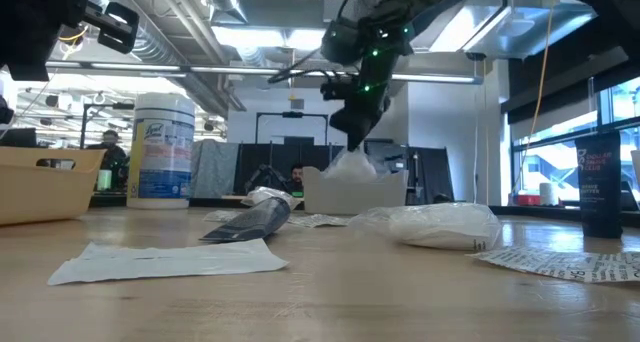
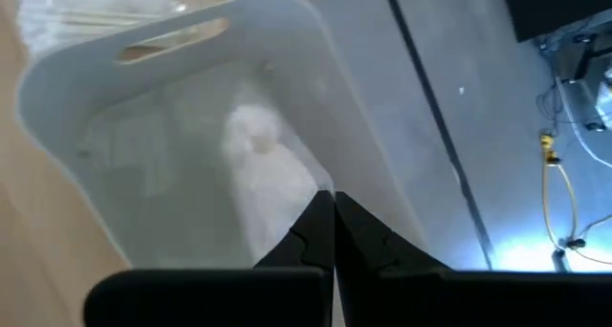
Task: Pick & Place Travel size toiletries
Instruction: Put the white cotton pack into the gray bin
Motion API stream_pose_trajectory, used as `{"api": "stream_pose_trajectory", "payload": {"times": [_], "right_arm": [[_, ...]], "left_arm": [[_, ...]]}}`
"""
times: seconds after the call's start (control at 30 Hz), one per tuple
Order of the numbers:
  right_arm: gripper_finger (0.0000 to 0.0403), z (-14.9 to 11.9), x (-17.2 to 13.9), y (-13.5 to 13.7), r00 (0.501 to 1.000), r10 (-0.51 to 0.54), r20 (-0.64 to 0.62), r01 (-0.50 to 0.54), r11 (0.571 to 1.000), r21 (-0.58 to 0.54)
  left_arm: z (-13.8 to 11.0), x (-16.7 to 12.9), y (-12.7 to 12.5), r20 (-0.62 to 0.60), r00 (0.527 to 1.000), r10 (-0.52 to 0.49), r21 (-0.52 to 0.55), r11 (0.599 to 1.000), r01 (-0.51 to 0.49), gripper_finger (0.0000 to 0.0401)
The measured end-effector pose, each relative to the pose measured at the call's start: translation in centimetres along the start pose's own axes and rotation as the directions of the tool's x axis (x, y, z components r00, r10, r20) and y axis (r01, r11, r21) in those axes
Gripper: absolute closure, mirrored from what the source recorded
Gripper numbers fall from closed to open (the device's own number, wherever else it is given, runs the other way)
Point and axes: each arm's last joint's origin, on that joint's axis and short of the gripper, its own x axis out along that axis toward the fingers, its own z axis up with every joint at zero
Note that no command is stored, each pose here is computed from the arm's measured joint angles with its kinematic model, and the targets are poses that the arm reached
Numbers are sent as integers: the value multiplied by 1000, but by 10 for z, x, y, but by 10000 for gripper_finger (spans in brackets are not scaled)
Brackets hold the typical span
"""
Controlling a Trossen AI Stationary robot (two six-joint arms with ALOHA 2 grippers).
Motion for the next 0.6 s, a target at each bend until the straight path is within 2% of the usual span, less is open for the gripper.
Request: {"api": "stream_pose_trajectory", "payload": {"times": [0.43, 0.6], "right_arm": [[403, -8, 24, 18, 982, 176, -73, -176, 984, 3], [379, -9, 24, 19, 976, 201, -81, -199, 979, 30]], "left_arm": [[0, 0, 0, 0, 1000, 0, 0, 1000, 0, 389], [0, 0, 0, 0, 1000, 0, 0, 1000, 0, 389]]}}
